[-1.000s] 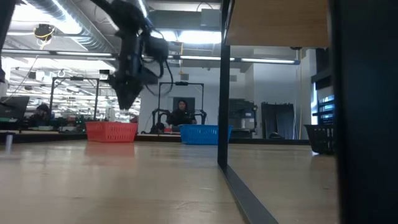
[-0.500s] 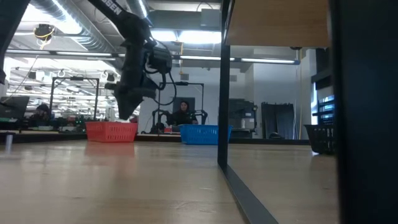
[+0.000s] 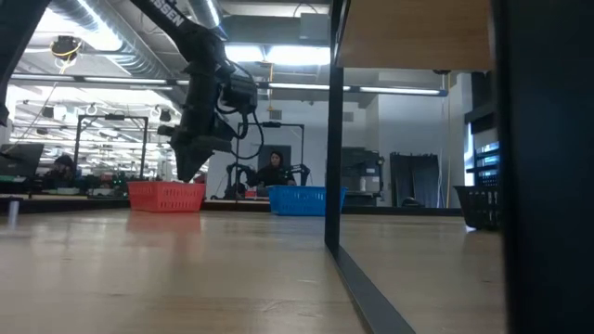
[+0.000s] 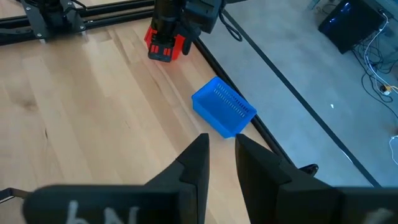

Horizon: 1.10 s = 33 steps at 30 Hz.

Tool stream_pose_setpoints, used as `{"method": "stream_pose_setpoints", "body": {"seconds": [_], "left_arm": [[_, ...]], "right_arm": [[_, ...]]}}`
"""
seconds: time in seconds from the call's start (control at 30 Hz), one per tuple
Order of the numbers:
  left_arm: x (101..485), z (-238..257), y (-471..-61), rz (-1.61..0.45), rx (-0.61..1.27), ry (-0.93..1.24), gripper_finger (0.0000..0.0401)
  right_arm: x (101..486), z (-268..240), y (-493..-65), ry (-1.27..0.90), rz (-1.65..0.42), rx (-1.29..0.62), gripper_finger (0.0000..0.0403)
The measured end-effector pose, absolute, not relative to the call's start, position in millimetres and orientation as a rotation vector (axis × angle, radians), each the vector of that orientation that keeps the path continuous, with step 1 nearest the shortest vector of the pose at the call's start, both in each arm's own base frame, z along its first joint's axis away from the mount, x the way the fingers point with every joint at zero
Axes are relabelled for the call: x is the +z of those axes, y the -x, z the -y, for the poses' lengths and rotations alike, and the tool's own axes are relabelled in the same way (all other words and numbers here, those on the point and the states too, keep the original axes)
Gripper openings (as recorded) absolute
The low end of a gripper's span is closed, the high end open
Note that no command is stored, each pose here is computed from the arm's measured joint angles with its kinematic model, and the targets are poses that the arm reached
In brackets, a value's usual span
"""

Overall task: Stack baskets on shelf by color
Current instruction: Stack the red bin on top of the red bins on the shelf

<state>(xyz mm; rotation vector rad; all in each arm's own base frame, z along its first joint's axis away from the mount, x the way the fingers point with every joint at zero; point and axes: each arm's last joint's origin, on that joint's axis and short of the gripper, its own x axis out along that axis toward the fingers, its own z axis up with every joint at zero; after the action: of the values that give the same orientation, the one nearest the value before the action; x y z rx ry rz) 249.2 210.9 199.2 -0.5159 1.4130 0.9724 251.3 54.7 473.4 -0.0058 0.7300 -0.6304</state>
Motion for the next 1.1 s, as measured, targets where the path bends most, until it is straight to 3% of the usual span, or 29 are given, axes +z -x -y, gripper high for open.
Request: {"method": "stream_pose_setpoints", "body": {"seconds": [0.7, 0.93, 1.1], "left_arm": [[157, -216, -266, -1.525, 0.874, 0.450, 0.0072], [156, -215, -266, -1.539, 0.855, 0.443, 0.0008], [168, -209, -266, -1.544, 0.859, 0.369, 0.0001]], "right_arm": [[473, -55, -251, 0.003, -0.729, -0.632, 0.0077], [473, -55, -251, 0.003, -0.729, -0.632, 0.0077], [473, -55, -251, 0.005, -0.730, -0.631, 0.0077]]}}
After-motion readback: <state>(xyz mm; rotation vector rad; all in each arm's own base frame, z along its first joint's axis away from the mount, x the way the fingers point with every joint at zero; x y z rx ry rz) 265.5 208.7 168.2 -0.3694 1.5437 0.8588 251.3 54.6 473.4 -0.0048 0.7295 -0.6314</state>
